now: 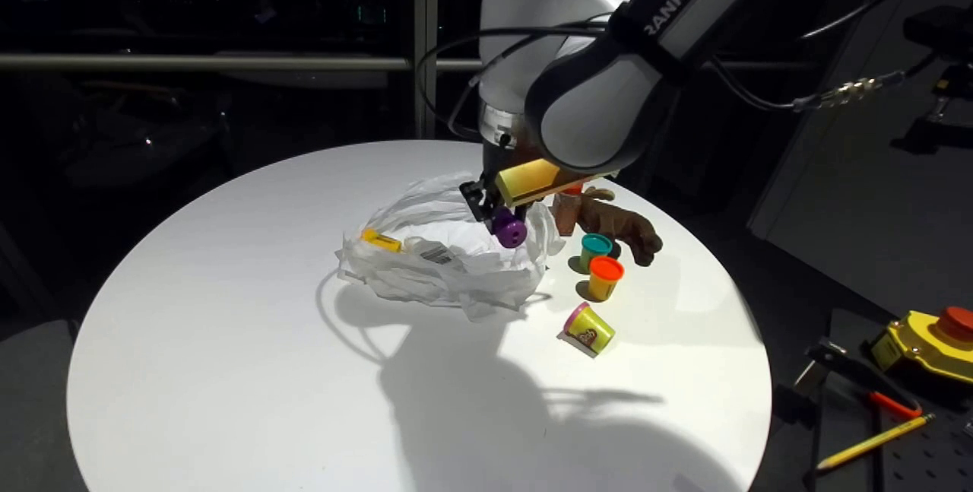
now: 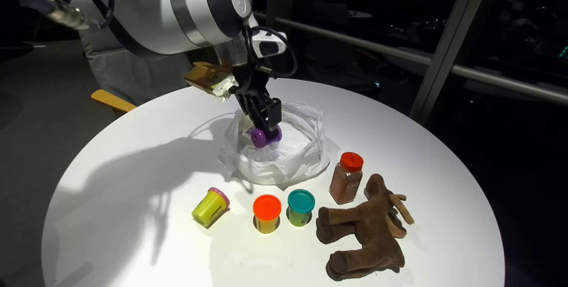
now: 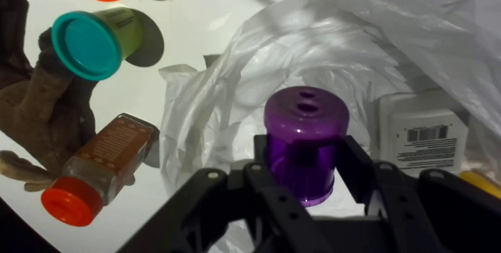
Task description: Pick up all the objects from the plastic bag and put them on the table.
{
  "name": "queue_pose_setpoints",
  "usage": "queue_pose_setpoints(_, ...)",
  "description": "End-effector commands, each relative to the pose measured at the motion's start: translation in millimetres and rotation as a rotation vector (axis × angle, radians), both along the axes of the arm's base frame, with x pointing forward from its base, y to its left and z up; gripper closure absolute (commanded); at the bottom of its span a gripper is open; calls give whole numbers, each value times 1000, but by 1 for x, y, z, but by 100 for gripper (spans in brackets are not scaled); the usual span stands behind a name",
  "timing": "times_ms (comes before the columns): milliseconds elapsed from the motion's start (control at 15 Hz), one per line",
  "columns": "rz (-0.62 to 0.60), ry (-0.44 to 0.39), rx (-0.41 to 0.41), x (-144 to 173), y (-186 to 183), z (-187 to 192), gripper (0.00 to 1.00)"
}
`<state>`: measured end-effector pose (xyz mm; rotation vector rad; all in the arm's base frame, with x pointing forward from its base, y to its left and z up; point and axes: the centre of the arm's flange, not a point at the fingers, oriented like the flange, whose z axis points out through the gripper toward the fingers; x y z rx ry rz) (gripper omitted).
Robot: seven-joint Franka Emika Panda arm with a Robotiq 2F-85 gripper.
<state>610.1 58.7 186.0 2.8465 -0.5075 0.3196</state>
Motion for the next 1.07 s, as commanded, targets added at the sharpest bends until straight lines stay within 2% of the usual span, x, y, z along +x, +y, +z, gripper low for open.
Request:
queue_pose_setpoints(0, 154, 37, 105, -28, 17, 50, 78)
queue_pose_setpoints(267, 316, 125, 205, -61, 52, 64, 78)
queue_pose_setpoints(533, 454, 304, 271, -85, 83, 28, 78)
queue_pose_setpoints(600, 482, 365, 247, -88, 90, 8, 78)
queue_pose_setpoints(800, 481, 440, 141, -98, 95, -46, 78)
queue_pose_setpoints(1000, 475, 438, 28, -101, 93, -93, 78)
